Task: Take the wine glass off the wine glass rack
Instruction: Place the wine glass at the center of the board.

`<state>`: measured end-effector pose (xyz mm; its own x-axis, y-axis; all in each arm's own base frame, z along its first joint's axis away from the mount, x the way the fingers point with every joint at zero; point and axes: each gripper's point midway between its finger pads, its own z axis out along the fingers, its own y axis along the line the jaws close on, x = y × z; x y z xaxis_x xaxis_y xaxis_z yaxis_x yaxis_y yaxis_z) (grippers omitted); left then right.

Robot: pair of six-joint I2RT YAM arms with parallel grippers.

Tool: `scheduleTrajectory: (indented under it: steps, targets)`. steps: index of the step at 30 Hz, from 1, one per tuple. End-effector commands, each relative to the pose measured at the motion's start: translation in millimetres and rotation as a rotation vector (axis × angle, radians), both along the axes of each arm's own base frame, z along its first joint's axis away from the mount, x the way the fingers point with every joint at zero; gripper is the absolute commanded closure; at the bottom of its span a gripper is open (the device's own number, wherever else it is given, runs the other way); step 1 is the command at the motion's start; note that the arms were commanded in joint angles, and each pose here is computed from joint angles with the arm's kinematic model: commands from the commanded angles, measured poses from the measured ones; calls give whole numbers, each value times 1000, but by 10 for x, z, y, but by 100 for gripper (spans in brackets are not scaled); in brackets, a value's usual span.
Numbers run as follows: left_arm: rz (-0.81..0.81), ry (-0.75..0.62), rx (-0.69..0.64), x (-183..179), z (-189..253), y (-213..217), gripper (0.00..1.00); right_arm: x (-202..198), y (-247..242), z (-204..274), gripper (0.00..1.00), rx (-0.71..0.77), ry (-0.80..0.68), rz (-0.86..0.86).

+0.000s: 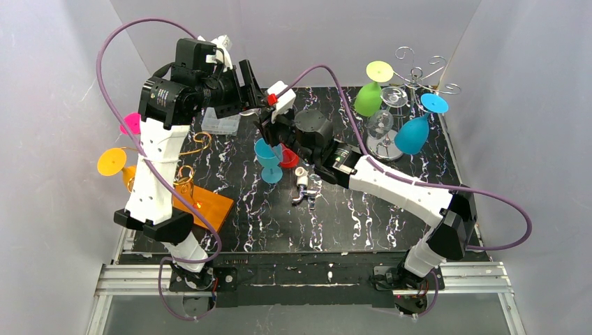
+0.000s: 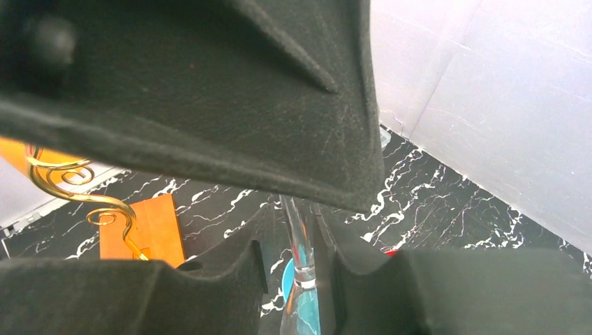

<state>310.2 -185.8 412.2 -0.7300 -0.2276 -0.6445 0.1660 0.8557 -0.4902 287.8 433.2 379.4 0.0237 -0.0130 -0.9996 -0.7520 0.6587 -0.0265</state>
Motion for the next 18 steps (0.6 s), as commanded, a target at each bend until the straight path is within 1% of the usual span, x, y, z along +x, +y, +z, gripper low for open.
scheduleTrajectory:
  steps: [1, 8, 11, 12, 14, 18]
  targets:
    - [-39, -55, -84, -191, 285, -76, 66, 23, 8, 161, 70, 46, -38, -24]
    - [-37, -50, -102, -185, 296, -105, 66, 51, -37, 145, 99, 39, -32, -52]
    - [-32, -46, -105, -164, 285, -113, 65, 48, -64, 161, 99, 41, -28, -59]
    - [-29, -49, -107, -149, 287, -117, 62, 44, -73, 167, 99, 41, -27, -60]
    - [-23, -60, -114, -127, 309, -122, 51, 31, -106, 190, 99, 47, -22, -64]
    - [-17, -102, -135, -60, 411, -144, 24, -19, -173, 259, 99, 58, -9, -61]
